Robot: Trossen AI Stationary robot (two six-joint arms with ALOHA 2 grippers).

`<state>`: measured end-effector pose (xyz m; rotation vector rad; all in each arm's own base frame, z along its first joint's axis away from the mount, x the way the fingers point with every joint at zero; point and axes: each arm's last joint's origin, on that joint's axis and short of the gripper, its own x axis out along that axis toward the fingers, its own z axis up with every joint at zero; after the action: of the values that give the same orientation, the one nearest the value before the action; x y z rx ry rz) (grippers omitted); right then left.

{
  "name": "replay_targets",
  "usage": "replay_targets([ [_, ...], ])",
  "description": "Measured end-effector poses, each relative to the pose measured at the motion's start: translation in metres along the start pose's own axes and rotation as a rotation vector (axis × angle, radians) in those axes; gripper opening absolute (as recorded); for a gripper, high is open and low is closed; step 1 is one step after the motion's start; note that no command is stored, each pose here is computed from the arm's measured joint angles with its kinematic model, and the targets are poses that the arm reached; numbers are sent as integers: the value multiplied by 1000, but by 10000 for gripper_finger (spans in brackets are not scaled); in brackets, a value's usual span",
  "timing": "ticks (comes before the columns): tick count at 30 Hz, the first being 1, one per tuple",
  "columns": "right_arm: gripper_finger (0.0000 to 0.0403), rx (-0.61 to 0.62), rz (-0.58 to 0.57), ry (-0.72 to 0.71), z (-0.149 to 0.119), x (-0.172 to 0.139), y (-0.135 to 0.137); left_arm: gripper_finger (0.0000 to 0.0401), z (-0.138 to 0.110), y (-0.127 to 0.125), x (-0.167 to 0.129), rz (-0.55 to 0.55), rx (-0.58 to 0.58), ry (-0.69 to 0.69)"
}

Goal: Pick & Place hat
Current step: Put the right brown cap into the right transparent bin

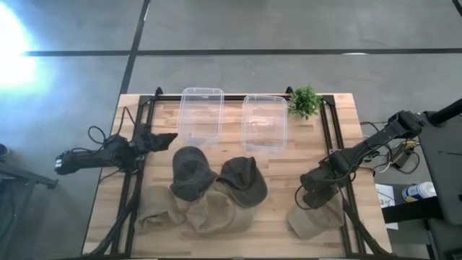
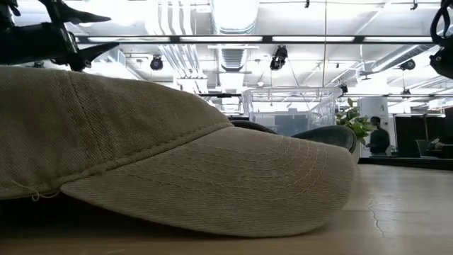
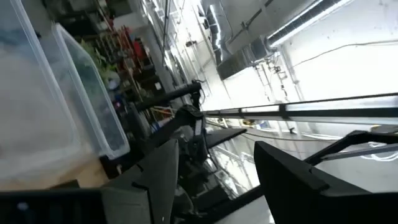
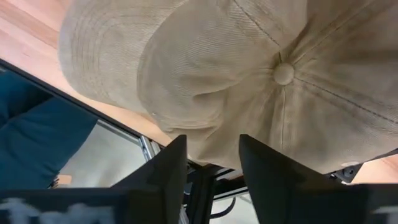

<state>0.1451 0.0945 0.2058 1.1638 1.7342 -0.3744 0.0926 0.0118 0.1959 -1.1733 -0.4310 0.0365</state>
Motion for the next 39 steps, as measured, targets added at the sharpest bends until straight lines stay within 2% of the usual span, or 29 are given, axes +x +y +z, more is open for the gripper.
replay_targets([
  [3,182,-50,24,-2,0,0,3,204,1,-1,0,-4,-56,-21],
  [6,199,-85,77,-18,1,0,8,204,4,-2,0,-2,-172,-104],
  [10,205,-125,162,-39,1,0,17,204,7,-4,-1,-19,-354,-198],
  [13,204,-129,172,-39,2,1,17,204,8,-3,0,-5,-399,-237],
  [17,203,-99,112,-34,9,15,5,204,11,-1,-1,49,-270,-341],
  [19,203,-63,80,-31,13,23,-4,204,11,-3,1,71,-211,-340],
  [21,203,-37,85,-29,17,30,-8,204,12,-14,5,51,-144,-269],
  [25,203,-86,173,-30,21,39,-6,204,16,-48,23,10,4,-122],
  [27,203,-88,206,-29,23,43,-5,204,15,-66,37,4,108,-56],
  [30,203,-80,194,-33,25,47,-4,204,7,-85,63,2,249,57],
  [34,203,-77,169,-85,30,51,-4,204,-10,-88,99,76,277,188],
  [37,203,-36,149,-132,33,55,-4,204,-28,-79,122,149,264,317],
  [39,203,13,139,-172,36,57,-4,204,-45,-69,136,201,302,408],
])
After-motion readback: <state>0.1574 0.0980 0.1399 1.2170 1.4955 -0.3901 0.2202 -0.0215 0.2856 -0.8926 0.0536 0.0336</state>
